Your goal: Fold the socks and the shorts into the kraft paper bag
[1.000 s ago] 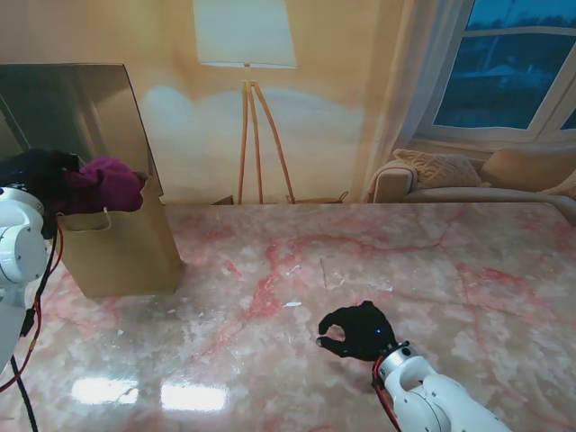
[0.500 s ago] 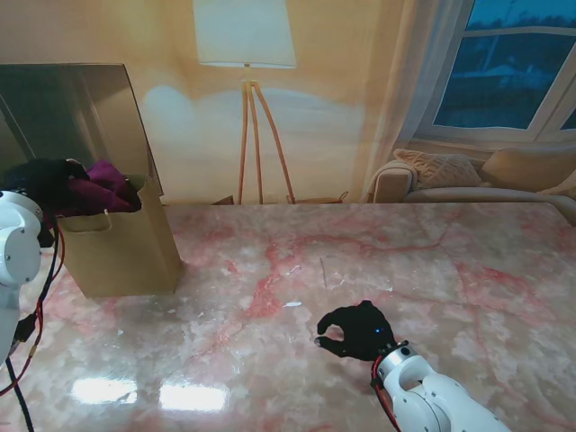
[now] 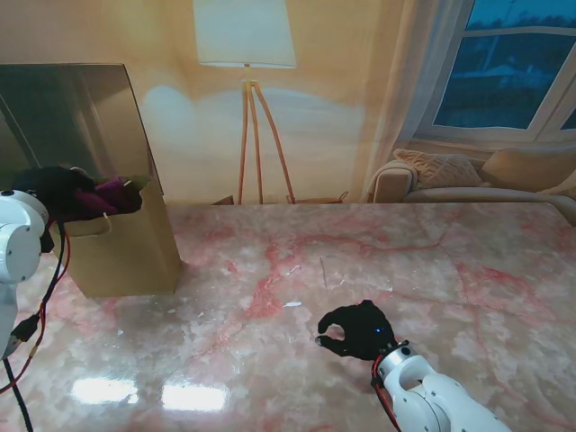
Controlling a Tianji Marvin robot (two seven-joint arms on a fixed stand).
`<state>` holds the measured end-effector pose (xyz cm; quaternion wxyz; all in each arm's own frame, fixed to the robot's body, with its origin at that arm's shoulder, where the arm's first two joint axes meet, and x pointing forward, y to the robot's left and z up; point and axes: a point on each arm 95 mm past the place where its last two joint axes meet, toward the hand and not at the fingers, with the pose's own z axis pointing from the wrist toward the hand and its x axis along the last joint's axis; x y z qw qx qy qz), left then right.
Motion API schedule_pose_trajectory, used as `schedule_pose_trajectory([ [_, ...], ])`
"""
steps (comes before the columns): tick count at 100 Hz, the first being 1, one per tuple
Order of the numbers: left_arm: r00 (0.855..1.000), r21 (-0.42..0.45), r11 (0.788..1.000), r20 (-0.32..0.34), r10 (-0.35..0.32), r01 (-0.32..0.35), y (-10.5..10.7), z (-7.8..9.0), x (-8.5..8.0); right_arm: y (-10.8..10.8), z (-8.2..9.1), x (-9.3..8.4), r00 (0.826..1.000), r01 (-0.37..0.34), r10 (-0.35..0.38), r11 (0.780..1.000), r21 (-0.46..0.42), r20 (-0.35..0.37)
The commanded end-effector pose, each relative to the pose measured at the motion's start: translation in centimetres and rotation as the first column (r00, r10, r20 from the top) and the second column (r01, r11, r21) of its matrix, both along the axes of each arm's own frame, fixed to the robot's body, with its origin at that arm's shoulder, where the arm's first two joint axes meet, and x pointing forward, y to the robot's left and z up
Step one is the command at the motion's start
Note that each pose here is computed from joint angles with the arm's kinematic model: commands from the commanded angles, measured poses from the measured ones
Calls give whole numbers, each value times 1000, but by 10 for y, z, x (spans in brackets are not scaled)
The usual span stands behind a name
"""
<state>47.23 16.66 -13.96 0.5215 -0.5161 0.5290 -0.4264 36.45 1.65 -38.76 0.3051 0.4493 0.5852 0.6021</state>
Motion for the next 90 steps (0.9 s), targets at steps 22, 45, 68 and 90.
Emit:
schedule_pose_trajectory([
  [22,999,-33,999,54,-6,7,0,14,-10,3,-2,-1,1000,-5,5,1000,4,2],
  [45,995,-63,998,96,-11,17,-3,22,-20,4,-2,0,1000,-9,9,1000,7,10],
  [68,993,-65,998,121,-12,20,-4,28,-24,4,-2,0,1000,-11,11,1000,7,19],
  [90,984,-105,993,173,-32,50,-10,31,-31,4,-2,0,1000,-7,7,1000,10,27],
])
